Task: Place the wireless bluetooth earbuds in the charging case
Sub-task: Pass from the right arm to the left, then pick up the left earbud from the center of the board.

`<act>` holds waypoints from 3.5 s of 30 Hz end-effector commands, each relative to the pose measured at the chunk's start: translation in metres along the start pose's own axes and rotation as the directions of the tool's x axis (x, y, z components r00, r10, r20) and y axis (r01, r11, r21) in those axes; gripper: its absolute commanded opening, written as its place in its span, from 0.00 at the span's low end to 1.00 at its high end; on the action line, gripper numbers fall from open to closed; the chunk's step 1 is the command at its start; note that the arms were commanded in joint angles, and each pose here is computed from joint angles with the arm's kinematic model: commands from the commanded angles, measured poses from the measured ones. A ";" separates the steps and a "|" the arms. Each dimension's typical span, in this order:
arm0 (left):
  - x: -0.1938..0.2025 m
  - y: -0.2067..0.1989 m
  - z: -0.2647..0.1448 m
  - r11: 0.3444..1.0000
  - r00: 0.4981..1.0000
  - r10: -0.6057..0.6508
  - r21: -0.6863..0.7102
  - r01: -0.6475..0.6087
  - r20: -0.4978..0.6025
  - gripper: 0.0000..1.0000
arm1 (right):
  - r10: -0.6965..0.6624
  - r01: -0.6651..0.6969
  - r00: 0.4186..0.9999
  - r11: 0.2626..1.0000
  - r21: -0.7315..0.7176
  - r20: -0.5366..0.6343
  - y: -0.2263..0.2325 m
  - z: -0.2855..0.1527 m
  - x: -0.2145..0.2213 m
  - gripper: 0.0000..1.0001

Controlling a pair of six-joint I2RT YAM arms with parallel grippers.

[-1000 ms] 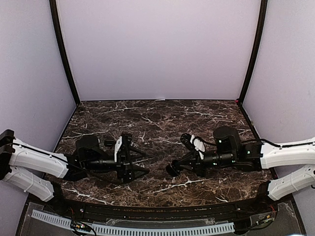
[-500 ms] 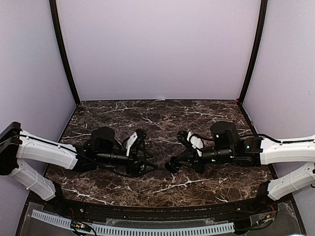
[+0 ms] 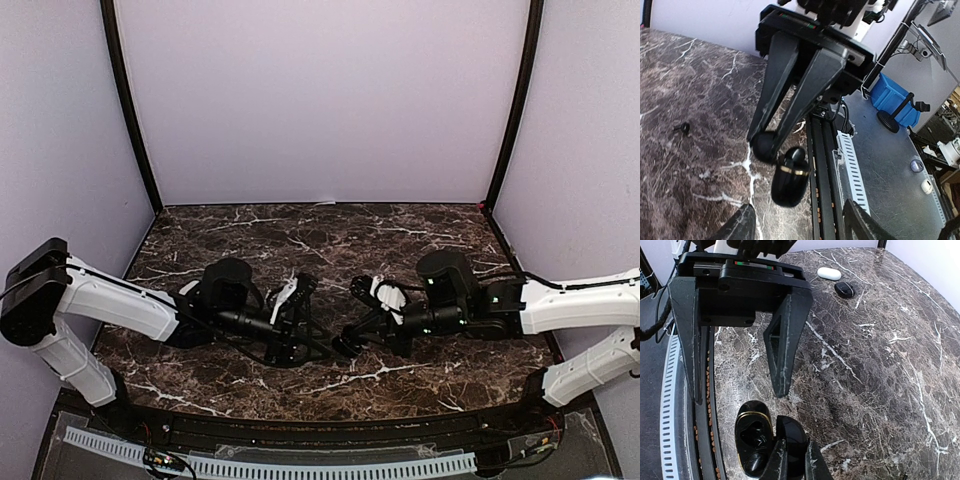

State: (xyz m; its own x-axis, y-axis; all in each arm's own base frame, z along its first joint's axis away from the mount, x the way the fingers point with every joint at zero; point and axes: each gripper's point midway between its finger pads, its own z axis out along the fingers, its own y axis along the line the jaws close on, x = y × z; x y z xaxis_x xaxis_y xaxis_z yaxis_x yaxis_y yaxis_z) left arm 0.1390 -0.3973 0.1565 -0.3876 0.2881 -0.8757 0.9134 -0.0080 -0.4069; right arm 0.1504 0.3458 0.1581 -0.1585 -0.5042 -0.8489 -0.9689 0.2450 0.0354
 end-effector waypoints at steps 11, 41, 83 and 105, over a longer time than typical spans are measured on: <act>-0.007 -0.005 0.013 0.994 0.995 0.099 0.056 -0.099 0.000 0.57 | -0.028 0.029 0.998 0.999 -0.022 0.053 0.004 0.007 -0.023 0.03; 0.015 -0.016 0.025 0.977 0.982 0.177 0.128 -0.169 -0.059 0.20 | -0.017 0.018 0.999 0.999 -0.030 0.037 0.005 0.011 -0.019 0.18; 0.006 0.051 -0.075 0.932 0.962 0.214 -0.331 -0.149 0.168 0.20 | 0.434 -0.465 0.883 0.761 0.451 0.178 -0.123 -0.030 0.094 0.48; 0.009 0.045 -0.084 0.920 0.947 0.255 -0.350 -0.175 0.195 0.20 | 0.273 -0.390 0.920 0.710 0.587 0.282 -0.115 -0.022 0.144 0.49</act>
State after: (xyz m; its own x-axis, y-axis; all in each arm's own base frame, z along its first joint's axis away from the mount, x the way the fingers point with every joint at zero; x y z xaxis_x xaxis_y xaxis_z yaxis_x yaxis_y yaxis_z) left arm 0.1834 -0.3171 0.1358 -0.2133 0.1299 -0.9683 0.9492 0.2624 -0.1739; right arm 0.2272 0.2252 0.0263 -0.4107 -0.2289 -0.8826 -0.5394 0.8414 0.0328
